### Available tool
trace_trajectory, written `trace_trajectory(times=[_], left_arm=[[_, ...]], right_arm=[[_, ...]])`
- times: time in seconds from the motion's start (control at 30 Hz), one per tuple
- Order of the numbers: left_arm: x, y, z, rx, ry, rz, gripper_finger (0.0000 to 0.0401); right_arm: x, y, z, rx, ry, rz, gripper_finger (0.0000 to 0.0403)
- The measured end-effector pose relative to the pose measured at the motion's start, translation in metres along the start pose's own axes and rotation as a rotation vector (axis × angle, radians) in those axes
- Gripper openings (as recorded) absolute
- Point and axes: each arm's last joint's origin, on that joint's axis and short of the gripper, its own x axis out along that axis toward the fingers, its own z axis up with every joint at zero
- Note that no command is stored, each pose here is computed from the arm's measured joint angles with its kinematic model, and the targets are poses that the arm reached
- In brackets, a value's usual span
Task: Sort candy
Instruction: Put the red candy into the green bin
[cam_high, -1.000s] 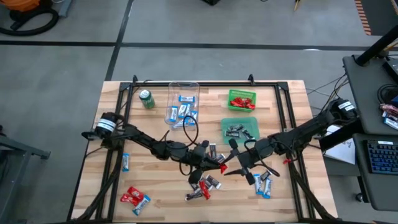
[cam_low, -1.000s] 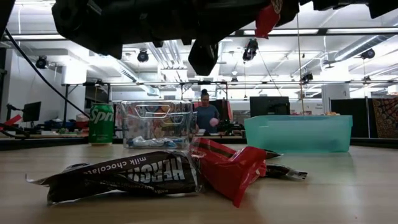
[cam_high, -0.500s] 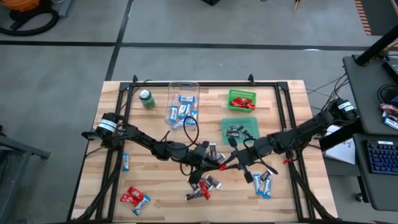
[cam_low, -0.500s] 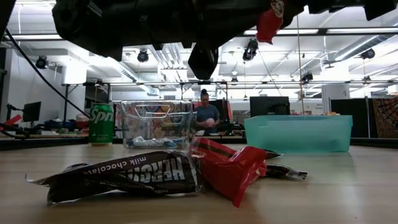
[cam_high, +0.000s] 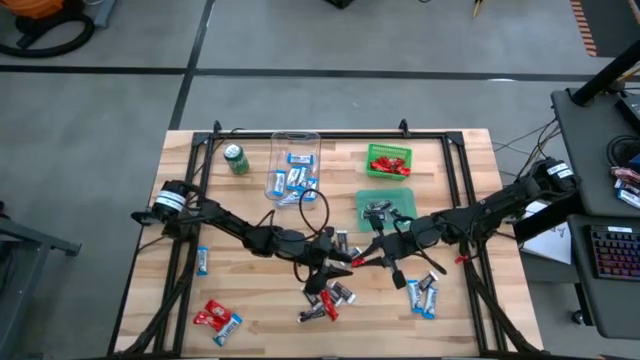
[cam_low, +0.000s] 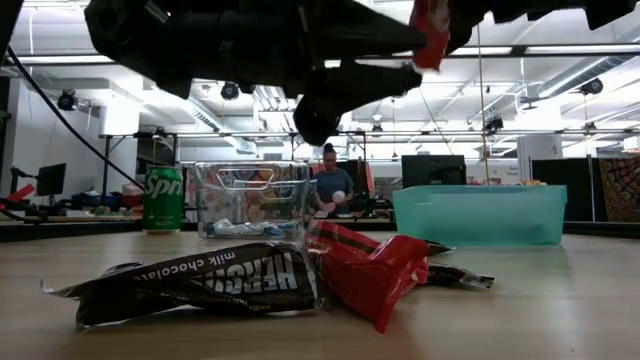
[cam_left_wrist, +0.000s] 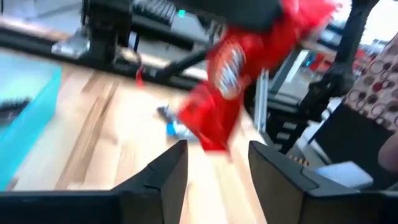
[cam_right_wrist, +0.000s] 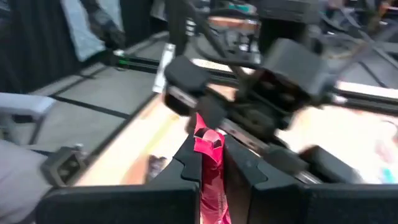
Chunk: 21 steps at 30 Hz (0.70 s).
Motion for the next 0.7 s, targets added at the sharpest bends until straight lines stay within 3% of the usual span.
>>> trace_trajectory(times=[0.27, 0.37, 0.43, 0.57, 0.63, 0.7], left_arm=[[-0.015, -0.003, 0.009, -0.045, 0.16, 0.066, 0.0155], [-0.026, -0.004, 0.015, -0.054, 0.236, 0.146, 0.0153], [-0.036, -0.004, 0.019, -0.063, 0.289, 0.225, 0.0153], [-0.056, -0.003, 0.024, -0.061, 0.368, 0.396, 0.0153], [-0.063, -0.003, 0.026, -0.053, 0.384, 0.458, 0.0153], [-0.067, -0.003, 0.027, -0.053, 0.39, 0.49, 0.0153]], right_arm=[[-0.017, -0.027, -0.005, 0.017, 0.152, -0.268, 0.002], [-0.03, -0.042, -0.005, 0.024, 0.199, -0.415, 0.002], [-0.039, -0.055, -0.005, 0.023, 0.225, -0.592, 0.002], [-0.061, -0.096, -0.009, 0.053, 0.274, -1.119, 0.002], [-0.072, -0.116, -0.016, 0.113, 0.301, -1.228, 0.002], [-0.081, -0.137, -0.026, 0.202, 0.333, -1.253, 0.002]])
